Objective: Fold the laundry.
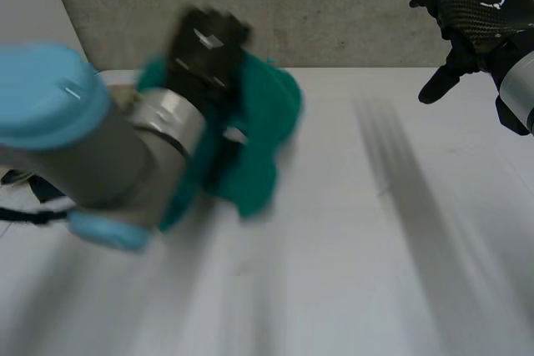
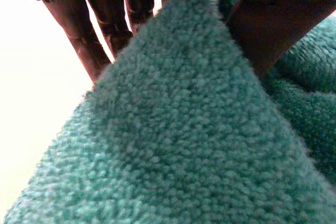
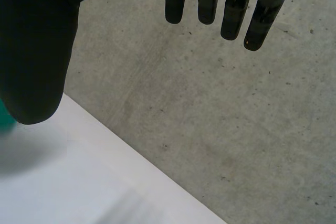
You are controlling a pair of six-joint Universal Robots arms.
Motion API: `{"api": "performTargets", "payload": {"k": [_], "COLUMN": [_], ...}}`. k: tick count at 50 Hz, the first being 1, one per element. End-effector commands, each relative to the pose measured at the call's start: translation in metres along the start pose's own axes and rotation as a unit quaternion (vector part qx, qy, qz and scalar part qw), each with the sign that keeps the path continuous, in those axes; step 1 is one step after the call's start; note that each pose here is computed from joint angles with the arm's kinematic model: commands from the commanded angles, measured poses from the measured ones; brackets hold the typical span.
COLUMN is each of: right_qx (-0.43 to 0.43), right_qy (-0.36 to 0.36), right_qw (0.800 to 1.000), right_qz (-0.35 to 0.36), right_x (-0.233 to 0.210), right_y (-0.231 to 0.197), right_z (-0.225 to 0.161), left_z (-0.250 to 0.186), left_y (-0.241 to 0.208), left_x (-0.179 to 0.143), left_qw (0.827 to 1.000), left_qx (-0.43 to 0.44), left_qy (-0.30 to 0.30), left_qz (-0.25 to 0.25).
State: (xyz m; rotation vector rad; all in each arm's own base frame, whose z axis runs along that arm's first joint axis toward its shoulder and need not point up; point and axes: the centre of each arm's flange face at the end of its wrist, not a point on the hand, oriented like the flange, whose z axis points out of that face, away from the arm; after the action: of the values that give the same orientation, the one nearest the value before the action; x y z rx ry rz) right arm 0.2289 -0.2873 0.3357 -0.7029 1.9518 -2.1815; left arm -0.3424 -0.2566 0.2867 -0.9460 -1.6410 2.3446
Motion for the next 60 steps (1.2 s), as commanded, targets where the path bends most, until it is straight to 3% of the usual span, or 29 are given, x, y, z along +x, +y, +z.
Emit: {"api": "performTargets", "payload": {"k": [1, 9, 19, 24, 29, 33, 39, 46, 53, 60], "right_qx": [0.001, -0.007, -0.083, -0.127, -0.159, -0.178, -0.198, -0.211, -0.163, -0.082], "right_qy": [0.000, -0.008, -0.039, -0.100, -0.155, -0.173, -0.189, -0.202, -0.189, -0.171], "right_qw": [1.000, 1.000, 0.992, 0.980, 0.968, 0.964, 0.962, 0.956, 0.968, 0.982], "right_qz": [0.000, -0.010, -0.082, -0.118, -0.116, -0.092, -0.024, -0.010, -0.011, -0.018], "right_x": [0.000, -0.002, -0.011, -0.042, -0.074, -0.088, -0.115, -0.130, -0.127, -0.112], "right_y": [0.000, 0.004, 0.034, 0.046, 0.060, 0.078, 0.107, 0.126, 0.114, 0.063], "right_z": [0.000, 0.000, 0.001, -0.012, -0.028, -0.036, -0.040, -0.044, -0.035, -0.040], "left_z": [-0.038, -0.043, -0.050, -0.051, -0.044, -0.044, -0.053, -0.059, -0.057, -0.055], "left_y": [0.029, 0.039, 0.030, 0.045, 0.071, 0.088, 0.114, 0.135, 0.130, 0.116], "left_x": [0.089, 0.090, 0.021, 0.000, -0.038, -0.050, -0.037, -0.015, -0.012, -0.019], "left_qw": [0.988, 0.985, 0.984, 0.983, 0.978, 0.975, 0.968, 0.958, 0.962, 0.968], "left_qx": [-0.063, -0.088, -0.140, -0.161, -0.194, -0.213, -0.241, -0.266, -0.253, -0.234], "left_qy": [0.120, 0.122, 0.066, 0.039, -0.011, -0.016, 0.036, 0.080, 0.081, 0.071], "left_qz": [-0.076, -0.080, -0.085, -0.075, -0.069, -0.062, -0.061, -0.066, -0.067, -0.063]}}
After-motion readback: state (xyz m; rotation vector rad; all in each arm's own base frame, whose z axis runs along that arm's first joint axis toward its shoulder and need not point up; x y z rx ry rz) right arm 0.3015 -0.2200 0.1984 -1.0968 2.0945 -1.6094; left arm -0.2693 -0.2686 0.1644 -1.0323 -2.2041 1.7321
